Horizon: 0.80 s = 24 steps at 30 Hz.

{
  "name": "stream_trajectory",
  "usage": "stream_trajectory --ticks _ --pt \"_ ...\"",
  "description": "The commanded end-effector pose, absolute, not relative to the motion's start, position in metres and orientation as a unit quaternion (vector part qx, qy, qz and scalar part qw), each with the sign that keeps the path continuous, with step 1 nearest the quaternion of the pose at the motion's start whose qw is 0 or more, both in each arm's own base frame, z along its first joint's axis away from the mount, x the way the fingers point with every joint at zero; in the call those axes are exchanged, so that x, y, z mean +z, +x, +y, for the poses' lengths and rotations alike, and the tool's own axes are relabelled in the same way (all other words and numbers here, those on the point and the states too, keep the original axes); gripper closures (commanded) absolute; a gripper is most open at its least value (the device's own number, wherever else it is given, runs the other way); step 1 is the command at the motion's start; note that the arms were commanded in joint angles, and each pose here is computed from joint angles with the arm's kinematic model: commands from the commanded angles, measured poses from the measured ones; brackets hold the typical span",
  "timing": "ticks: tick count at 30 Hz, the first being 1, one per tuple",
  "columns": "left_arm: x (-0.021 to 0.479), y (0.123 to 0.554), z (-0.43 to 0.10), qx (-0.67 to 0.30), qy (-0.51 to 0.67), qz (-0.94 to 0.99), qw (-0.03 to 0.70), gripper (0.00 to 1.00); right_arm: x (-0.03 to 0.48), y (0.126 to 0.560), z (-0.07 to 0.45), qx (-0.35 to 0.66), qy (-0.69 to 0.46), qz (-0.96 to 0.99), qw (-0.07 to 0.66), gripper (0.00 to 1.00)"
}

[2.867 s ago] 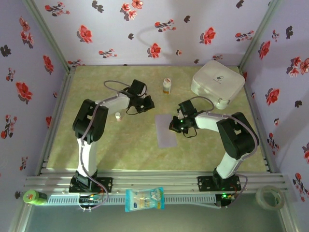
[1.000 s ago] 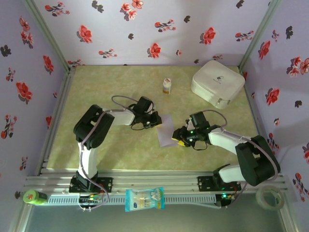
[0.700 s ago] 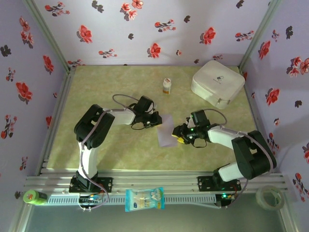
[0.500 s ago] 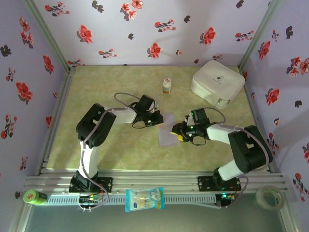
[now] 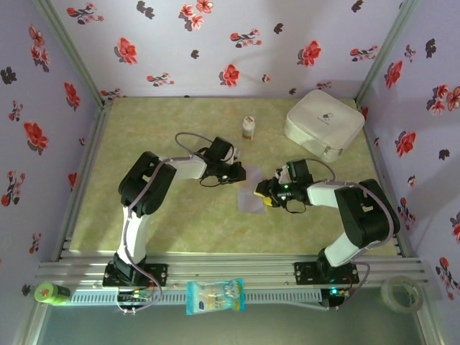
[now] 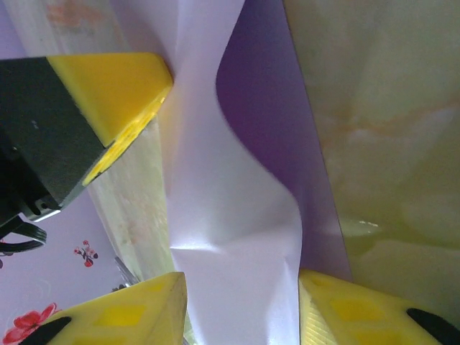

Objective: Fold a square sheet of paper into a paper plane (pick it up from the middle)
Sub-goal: Fold the triangle a second time at the center of the table.

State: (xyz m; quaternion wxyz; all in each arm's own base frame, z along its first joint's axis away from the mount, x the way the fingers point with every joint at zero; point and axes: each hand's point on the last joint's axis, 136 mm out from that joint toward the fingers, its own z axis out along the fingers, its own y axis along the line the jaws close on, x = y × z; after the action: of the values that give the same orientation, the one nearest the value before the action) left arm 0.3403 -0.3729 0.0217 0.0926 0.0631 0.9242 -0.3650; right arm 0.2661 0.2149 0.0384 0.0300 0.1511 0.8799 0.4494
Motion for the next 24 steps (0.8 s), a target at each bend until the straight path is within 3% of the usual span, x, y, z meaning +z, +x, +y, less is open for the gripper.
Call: stream_trajectory --ticks 1,16,24 --pt "0.000 0.340 -0.359 -0.337 0.060 0.936 0.075 0.90 0.045 0.271 0.214 0.461 0.148 0.873 0.047 0.58" --pt "0.003 0.339 -0.358 -0.336 0.065 0.937 0.076 0.89 0.054 0.270 0.212 0.489 0.144 0.858 0.058 0.57" --pt "0.009 0.340 -0.361 -0.343 0.076 0.932 0.083 0.89 0.050 0.278 0.216 0.494 0.139 0.857 0.053 0.61"
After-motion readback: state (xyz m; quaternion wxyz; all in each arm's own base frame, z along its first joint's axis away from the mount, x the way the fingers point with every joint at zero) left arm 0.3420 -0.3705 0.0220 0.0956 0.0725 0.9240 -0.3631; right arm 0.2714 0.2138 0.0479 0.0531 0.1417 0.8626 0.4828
